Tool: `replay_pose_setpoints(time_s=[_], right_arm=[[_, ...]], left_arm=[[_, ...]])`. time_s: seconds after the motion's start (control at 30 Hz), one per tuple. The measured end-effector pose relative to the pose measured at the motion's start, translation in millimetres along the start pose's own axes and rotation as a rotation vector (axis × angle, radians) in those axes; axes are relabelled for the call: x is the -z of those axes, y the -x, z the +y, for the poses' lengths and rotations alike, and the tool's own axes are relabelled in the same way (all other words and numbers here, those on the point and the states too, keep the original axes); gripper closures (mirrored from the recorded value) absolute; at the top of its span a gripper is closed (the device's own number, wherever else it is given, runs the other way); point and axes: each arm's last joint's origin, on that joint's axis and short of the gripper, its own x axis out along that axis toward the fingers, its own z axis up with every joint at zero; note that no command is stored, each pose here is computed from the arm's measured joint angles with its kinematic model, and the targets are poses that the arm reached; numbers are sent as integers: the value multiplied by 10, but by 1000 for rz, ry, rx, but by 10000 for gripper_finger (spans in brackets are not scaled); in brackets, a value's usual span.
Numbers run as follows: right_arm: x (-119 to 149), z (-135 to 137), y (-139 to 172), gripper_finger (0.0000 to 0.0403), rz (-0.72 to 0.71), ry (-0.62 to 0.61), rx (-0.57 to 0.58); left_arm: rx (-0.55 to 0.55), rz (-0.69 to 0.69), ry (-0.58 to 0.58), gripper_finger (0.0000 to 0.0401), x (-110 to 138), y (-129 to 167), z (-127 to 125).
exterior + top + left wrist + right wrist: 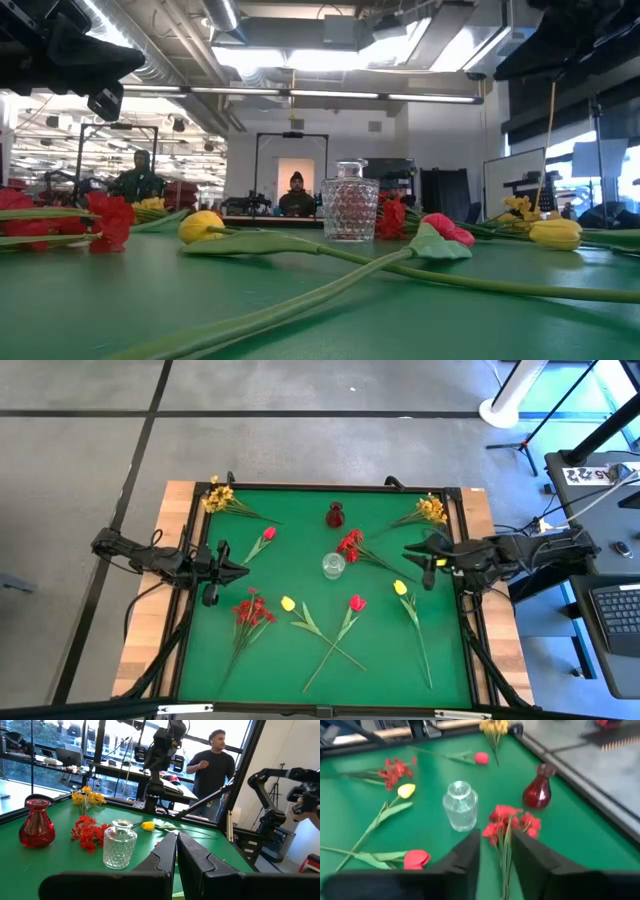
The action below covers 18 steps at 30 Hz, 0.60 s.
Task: Sort flowers into vase by color
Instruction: Put the top red flowers into the transparent vase
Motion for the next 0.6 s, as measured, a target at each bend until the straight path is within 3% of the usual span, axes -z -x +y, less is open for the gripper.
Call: replay_pose_setpoints(time_s=[0.17, 0.3, 0.6], right_arm=[[-49, 76, -184, 201, 113, 2, 67], [-10, 74, -430, 155, 240, -8, 110], [199, -53, -995, 133, 539, -8, 129]], left_arm=[[0, 0, 0, 387, 0, 0, 0], [0, 0, 0, 387, 0, 0, 0], [0, 0, 0, 387, 0, 0, 0]])
